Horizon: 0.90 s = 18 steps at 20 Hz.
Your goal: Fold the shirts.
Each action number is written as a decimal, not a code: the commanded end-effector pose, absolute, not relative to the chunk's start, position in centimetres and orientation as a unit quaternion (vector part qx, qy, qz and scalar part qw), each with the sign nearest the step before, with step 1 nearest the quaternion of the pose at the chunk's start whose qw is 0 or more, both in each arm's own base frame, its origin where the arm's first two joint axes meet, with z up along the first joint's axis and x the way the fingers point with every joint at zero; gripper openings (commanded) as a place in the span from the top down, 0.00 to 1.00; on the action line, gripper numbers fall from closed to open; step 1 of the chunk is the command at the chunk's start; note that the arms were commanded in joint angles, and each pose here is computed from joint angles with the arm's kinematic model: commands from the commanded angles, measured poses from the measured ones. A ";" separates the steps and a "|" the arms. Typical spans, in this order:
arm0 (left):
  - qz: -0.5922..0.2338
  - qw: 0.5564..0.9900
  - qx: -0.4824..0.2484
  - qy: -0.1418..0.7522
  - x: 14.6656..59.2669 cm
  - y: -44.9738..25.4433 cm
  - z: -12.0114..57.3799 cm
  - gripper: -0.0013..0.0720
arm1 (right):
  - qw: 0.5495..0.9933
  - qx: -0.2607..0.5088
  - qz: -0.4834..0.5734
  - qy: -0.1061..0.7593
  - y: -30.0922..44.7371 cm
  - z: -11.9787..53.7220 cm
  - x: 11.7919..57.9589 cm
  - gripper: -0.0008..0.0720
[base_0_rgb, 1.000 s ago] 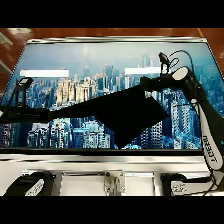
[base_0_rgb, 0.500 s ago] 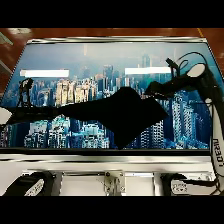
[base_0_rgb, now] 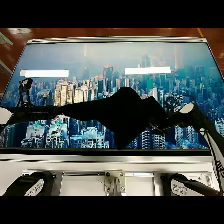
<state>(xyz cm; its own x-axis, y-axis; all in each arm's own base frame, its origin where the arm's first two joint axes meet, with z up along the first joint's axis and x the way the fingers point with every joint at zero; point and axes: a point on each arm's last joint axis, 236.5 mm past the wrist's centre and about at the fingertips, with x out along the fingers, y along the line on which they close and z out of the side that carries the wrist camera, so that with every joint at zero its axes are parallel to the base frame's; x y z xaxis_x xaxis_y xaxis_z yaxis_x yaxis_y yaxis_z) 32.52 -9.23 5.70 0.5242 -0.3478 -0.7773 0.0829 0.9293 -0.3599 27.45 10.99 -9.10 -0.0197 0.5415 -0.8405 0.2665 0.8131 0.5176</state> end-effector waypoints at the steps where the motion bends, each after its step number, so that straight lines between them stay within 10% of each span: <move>1: -0.125 0.861 -0.141 0.472 32.5 -9.3 5.7 0.93 | 0.655 0.295 0.079 0.691 12.9 -11.5 27.3 0.10; 6: -0.125 0.861 -0.141 0.472 32.5 -9.3 5.7 0.93 | 0.658 0.318 0.068 0.679 15.1 -12.7 28.4 0.13; 11: -0.123 0.865 -0.141 0.465 32.8 -9.2 5.8 0.93 | 0.669 0.337 0.072 0.659 15.9 -12.1 29.8 0.91; 18: -0.149 0.932 -0.081 0.320 35.8 -8.5 18.9 0.93 | 0.834 0.095 0.290 0.460 16.3 9.6 34.1 0.91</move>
<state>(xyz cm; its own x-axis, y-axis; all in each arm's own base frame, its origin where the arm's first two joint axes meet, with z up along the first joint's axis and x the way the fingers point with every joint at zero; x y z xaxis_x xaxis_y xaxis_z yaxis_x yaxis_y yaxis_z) 34.89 -8.90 12.12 0.6505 -0.3386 -0.6799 0.1673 0.9370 -0.3066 33.32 17.19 -0.27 0.2602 0.5957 -0.7599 -0.1103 0.8002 0.5895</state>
